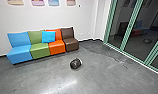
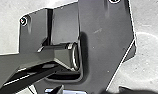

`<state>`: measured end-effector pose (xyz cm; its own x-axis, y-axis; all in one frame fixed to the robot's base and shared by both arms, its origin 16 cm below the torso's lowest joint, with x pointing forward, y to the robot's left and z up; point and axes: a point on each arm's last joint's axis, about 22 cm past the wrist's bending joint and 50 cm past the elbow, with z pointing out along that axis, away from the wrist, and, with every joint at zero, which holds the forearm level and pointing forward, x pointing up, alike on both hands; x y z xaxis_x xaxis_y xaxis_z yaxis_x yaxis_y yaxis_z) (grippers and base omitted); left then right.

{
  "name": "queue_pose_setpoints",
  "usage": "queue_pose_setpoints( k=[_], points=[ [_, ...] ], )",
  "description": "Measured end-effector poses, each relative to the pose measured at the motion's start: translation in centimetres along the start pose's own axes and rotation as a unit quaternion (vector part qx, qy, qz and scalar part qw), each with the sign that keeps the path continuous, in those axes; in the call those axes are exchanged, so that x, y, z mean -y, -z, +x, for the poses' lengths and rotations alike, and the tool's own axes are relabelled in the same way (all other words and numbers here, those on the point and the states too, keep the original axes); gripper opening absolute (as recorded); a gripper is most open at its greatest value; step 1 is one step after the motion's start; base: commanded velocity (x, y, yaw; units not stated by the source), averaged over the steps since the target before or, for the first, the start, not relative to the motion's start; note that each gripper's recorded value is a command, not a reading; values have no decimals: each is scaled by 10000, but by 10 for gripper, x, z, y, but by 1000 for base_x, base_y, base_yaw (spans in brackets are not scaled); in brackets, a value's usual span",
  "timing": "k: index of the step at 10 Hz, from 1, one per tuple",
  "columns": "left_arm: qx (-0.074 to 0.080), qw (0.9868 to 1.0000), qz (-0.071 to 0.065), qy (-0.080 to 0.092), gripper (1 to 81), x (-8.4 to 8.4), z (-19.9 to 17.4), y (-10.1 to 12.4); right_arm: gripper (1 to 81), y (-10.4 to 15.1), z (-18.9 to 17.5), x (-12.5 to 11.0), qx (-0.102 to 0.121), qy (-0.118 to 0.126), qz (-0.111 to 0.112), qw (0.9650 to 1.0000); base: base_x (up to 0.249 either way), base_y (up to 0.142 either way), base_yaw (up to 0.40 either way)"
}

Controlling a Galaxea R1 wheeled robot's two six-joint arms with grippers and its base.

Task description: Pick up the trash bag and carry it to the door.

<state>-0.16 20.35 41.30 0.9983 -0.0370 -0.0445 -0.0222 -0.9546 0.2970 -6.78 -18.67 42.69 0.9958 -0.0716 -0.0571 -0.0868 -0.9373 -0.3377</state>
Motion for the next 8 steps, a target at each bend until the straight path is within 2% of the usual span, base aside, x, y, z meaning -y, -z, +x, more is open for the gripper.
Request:
queue_pose_setpoints(
  k=[8],
  points=[
    [-28,10000,-6,5,811,-1,1,0,811,-2,0,9,-2,-5,55,10000,166,0,0]
  ],
)
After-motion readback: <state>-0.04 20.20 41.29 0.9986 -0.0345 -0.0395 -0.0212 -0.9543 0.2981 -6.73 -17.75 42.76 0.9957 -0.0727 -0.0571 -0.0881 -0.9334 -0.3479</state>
